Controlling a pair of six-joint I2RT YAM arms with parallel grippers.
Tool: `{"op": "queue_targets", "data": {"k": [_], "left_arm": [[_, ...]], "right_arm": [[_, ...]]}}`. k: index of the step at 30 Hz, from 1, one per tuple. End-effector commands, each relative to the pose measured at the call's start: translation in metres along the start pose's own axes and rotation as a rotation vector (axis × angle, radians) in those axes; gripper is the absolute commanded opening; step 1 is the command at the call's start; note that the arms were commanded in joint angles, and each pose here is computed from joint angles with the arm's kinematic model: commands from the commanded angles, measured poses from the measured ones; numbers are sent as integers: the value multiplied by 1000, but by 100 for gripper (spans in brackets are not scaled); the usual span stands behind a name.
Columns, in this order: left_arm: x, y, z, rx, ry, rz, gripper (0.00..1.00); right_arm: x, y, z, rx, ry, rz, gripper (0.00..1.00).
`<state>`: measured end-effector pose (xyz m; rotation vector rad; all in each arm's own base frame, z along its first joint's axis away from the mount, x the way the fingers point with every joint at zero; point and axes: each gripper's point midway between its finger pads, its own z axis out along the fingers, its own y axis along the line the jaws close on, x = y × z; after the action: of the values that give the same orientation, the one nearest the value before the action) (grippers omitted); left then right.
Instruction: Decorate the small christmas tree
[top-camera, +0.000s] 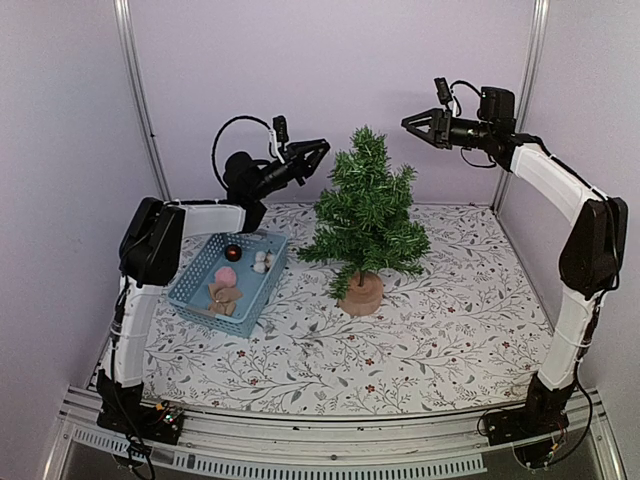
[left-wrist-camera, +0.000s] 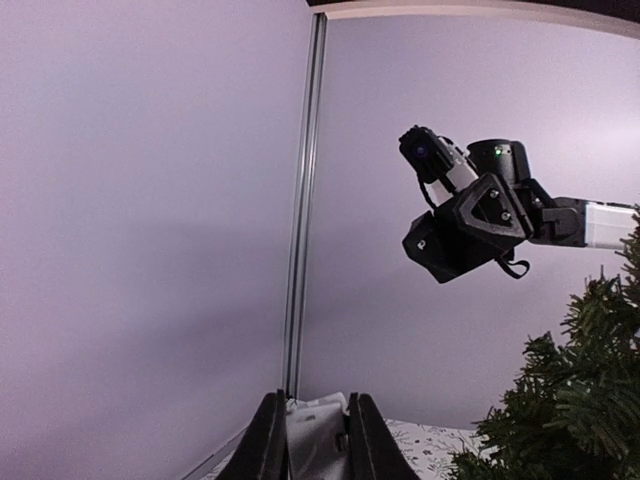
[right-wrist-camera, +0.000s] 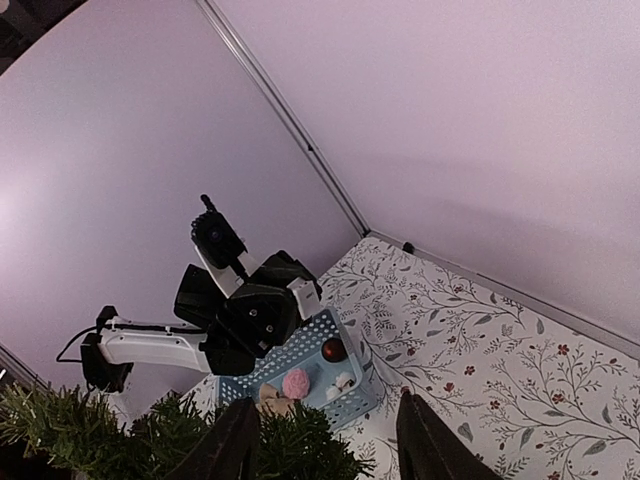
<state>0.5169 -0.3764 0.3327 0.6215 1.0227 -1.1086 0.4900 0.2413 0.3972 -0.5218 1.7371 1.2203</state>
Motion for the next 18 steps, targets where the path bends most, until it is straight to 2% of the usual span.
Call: {"op": "queue_targets", "data": {"k": [1, 11, 18], "left_arm": [[-29, -19, 14, 83, -89, -2, 4], [-28, -32, 47, 117, -112, -38, 3], [-25, -36, 54, 132, -120, -62, 3]], "right_arm": [[-11, 14, 7, -117, -8, -41, 49], [4, -2, 51, -185, 28, 5, 48], [12, 13, 69, -261, 38, -17, 48]]}}
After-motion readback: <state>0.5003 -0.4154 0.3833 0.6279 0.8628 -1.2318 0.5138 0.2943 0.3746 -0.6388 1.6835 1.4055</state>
